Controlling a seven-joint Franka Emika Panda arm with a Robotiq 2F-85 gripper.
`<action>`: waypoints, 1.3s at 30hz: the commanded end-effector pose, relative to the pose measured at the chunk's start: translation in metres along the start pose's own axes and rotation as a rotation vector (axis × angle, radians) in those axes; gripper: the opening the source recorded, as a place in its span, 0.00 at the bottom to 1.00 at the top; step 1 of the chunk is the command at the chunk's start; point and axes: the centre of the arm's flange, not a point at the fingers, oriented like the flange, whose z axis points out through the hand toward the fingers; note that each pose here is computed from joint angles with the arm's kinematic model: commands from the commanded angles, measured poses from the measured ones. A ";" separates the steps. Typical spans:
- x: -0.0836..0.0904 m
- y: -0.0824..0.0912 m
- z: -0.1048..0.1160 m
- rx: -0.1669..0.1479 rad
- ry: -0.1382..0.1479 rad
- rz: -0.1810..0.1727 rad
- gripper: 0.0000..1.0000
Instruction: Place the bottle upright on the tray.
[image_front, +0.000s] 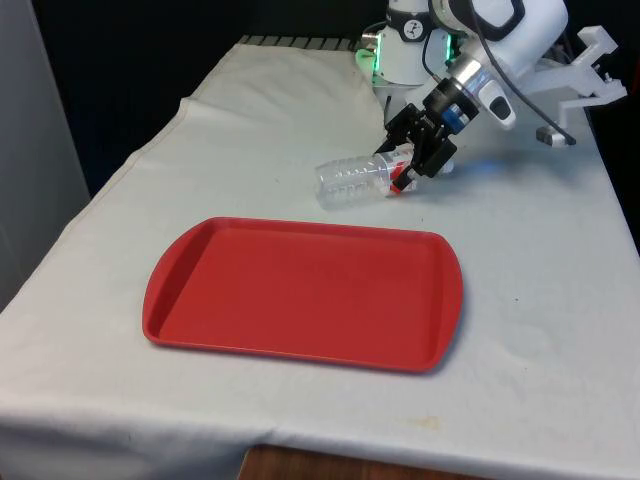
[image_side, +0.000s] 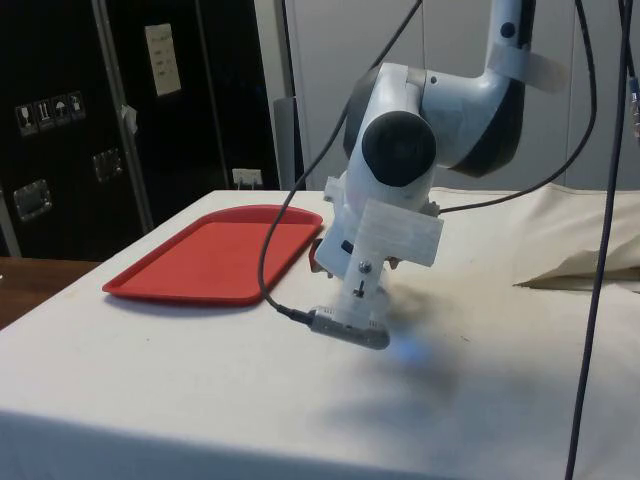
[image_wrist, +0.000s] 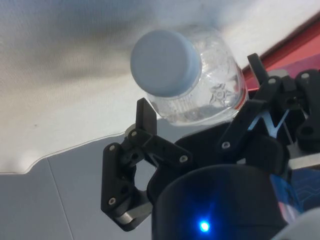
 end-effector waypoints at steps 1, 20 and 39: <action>0.001 0.000 0.001 0.001 0.002 0.002 1.00; 0.004 0.000 0.001 0.004 -0.002 -0.006 1.00; 0.005 0.000 -0.002 0.003 -0.018 -0.016 1.00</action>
